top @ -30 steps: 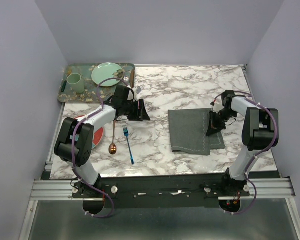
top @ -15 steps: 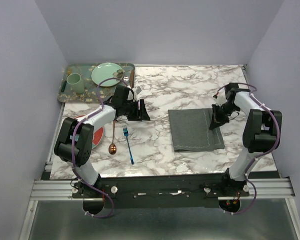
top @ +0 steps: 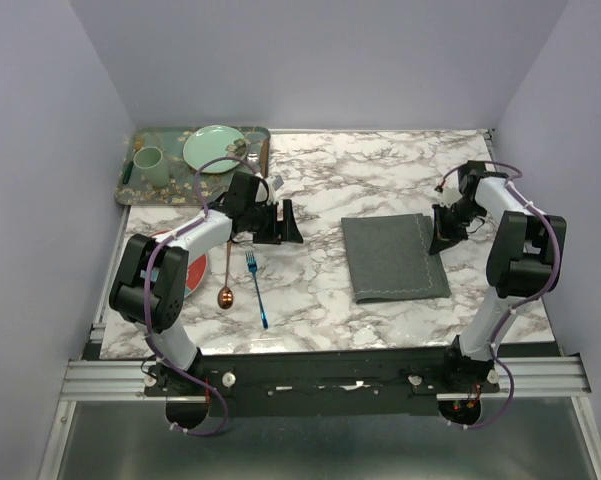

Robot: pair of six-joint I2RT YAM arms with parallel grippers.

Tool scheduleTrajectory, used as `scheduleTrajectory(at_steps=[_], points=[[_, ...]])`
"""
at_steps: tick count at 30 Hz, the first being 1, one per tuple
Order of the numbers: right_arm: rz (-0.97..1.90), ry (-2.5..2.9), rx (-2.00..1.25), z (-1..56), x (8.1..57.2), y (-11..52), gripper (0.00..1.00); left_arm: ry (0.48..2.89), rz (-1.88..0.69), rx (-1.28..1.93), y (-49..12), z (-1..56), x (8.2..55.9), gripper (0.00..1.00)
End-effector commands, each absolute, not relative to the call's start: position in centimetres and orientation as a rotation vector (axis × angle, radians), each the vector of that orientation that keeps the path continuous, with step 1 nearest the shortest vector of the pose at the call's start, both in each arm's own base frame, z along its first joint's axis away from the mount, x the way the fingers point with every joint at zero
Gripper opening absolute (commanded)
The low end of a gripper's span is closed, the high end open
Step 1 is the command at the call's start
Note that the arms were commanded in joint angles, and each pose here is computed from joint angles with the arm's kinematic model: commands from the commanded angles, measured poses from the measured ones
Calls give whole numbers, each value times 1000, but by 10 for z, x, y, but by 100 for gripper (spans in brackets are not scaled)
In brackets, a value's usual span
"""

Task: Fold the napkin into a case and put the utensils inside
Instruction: Smooth out the square-folded napkin at the center of the board.

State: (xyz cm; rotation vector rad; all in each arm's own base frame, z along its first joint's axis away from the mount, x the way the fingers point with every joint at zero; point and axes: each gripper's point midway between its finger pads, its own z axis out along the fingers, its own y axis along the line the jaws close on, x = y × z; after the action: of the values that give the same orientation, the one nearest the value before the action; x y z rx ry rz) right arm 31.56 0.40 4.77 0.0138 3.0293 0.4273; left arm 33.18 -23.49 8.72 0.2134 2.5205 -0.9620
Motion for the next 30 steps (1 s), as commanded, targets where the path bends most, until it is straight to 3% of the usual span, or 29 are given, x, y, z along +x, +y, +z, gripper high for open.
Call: scheduleTrajectory(at_steps=[1, 5, 30], points=[[367, 3044, 16, 49, 317, -11, 1, 2525, -944, 229, -233, 87, 334, 87], [368, 3041, 48, 50, 318, -18, 1, 2533, -942, 221, -232, 85, 333, 95], [385, 3078, 69, 29, 315, -22, 1, 2532, -941, 218, -232, 83, 334, 95]])
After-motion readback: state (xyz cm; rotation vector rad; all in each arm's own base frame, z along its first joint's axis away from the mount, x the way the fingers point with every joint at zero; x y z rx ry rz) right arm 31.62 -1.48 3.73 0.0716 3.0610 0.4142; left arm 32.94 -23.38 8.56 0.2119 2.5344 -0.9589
